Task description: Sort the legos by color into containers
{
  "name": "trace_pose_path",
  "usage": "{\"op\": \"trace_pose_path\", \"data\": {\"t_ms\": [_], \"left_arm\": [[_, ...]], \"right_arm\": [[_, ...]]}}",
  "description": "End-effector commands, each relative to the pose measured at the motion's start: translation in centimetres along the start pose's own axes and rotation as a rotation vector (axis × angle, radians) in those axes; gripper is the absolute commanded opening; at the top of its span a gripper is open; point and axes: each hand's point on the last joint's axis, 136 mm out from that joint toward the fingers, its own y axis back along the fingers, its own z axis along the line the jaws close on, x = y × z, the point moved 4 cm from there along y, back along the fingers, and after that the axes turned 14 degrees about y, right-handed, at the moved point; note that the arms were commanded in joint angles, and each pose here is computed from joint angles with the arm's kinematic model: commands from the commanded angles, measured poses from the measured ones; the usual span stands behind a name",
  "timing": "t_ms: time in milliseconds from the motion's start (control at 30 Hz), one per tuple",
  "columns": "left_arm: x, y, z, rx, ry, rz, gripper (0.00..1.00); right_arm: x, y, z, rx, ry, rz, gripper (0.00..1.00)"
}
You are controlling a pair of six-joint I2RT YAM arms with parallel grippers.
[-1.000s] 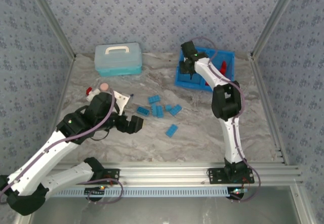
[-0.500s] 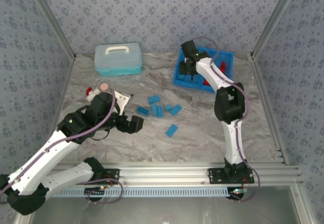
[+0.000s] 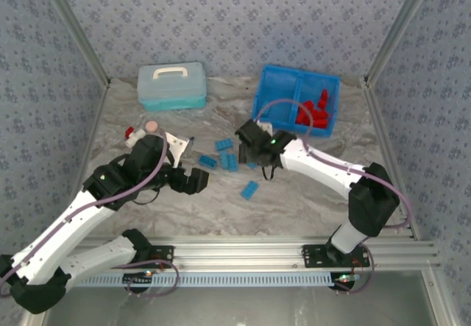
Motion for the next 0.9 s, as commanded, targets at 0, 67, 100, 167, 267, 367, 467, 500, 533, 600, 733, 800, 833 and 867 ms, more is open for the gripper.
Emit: {"op": "trace_pose_path", "data": {"t_ms": [0,67,100,167,267,367,467,500,533,600,733,800,833,867], "left_arm": [[0.3,0.0,0.0,0.014,0.000,-0.003,0.99],[0.3,-0.1,0.0,0.015,0.000,-0.001,0.99],[0.3,-0.2,-0.1,0.015,0.001,0.004,0.99],[0.3,-0.1,-0.1,0.016,0.002,0.005,0.99],[0.5,-0.1,0.2,0.011,0.004,0.003,0.99],[0.7,-0.2,0.3,0.006,0.002,0.004,0.99],[0.7,-0.4,0.4,0.005,0.005,0.005,0.99],[0.7,-0.4,0.4,0.004,0.007,0.005,0.99],[0.7,-0.4,0.4,0.004,0.008,0.005,0.99],[0.7,-0.4,0.4,0.004,0.007,0.006,0.99],[0.7,-0.4,0.4,0.000,0.008,0.008,0.99],[0.7,-0.4,0.4,0.001,0.008,0.007,0.99],[0.6,-0.3,0.4,0.001,0.010,0.003,0.99],[0.6,-0.4,0.3,0.003,0.010,0.004,0.99]], "right_arm": [[2.8,-0.1,0.8,0.046,-0.170,0.047,0.86],[4.3,-1.3,1.6,0.071,-0.168,0.105,0.87],[5.1,-2.0,1.9,0.086,-0.168,0.139,0.87],[6.2,-3.3,2.5,0.101,-0.167,0.182,0.87],[7.2,-4.6,3.4,0.105,-0.166,0.212,0.85],[8.4,-5.8,4.2,0.104,-0.170,0.256,0.81],[9.9,-7.0,4.5,0.112,-0.179,0.285,0.75],[10.2,-7.4,4.5,0.110,-0.185,0.292,0.72],[10.5,-7.7,4.5,0.103,-0.190,0.290,0.68],[10.9,-8.0,4.3,0.111,-0.198,0.294,0.58],[11.1,-7.6,3.5,0.144,-0.187,0.286,0.43],[10.6,-6.9,3.1,0.157,-0.172,0.262,0.38],[10.1,-6.2,2.9,0.164,-0.161,0.239,0.37],[9.4,-5.4,2.6,0.175,-0.145,0.215,0.37]]}}
